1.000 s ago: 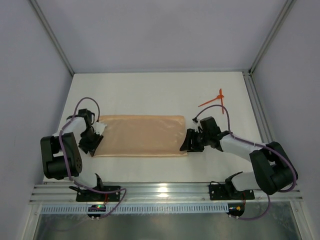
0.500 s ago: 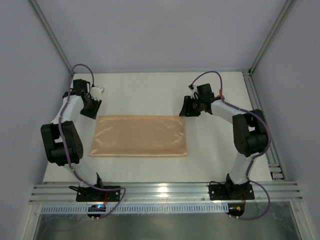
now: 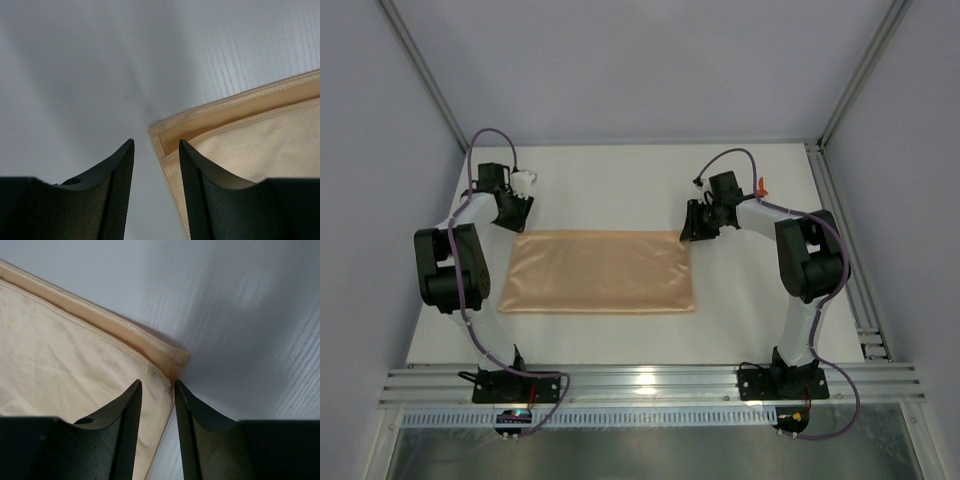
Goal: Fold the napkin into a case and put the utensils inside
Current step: Smooth out the rectangle-folded napkin at the center of the board.
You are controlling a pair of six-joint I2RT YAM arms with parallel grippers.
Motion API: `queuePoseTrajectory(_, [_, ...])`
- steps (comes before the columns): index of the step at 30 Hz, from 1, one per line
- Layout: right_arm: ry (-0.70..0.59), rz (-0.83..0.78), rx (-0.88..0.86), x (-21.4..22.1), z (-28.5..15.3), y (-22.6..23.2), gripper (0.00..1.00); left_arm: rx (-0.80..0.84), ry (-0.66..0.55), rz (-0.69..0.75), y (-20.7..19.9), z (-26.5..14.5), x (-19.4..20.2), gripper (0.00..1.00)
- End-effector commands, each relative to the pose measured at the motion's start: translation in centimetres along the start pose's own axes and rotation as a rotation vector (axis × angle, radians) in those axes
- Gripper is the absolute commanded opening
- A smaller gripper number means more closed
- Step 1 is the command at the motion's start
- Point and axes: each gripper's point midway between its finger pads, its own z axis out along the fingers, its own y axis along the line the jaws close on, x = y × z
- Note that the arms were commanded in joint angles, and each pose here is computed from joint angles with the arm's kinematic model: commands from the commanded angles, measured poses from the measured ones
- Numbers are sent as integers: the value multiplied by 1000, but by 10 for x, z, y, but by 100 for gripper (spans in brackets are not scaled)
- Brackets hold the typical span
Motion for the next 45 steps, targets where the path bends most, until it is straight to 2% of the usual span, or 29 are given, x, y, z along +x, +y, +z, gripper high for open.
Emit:
queuePoseTrajectory(1, [-44, -39, -2, -23, -1, 5, 36, 24, -64, 0, -2, 14, -11, 42])
queuePoseTrajectory(4, [-37, -37, -1, -23, 0, 5, 28, 43, -58, 2, -4, 16, -11, 37])
queuePoseTrajectory(10, [-45, -46, 8, -23, -5, 5, 27, 97, 3, 16, -13, 0, 8, 34])
queuePoseTrajectory(25, [-37, -40, 0, -17, -2, 4, 22, 123, -13, -10, -12, -7, 13, 36])
queuePoseTrajectory(30, [-36, -40, -6, -18, -1, 5, 21, 119, -105, -19, -7, -29, -10, 42])
queuePoseTrajectory(33, [-34, -41, -5, -17, -1, 4, 20, 126, -116, -2, -8, -35, -12, 45])
queuePoseTrajectory(42, [-28, -44, -1, -15, -1, 3, 20, 112, 8, 13, -4, -3, 18, 46])
queuePoseTrajectory(45, [-31, -43, -2, -16, -1, 3, 19, 102, 7, 11, 0, 3, 17, 46])
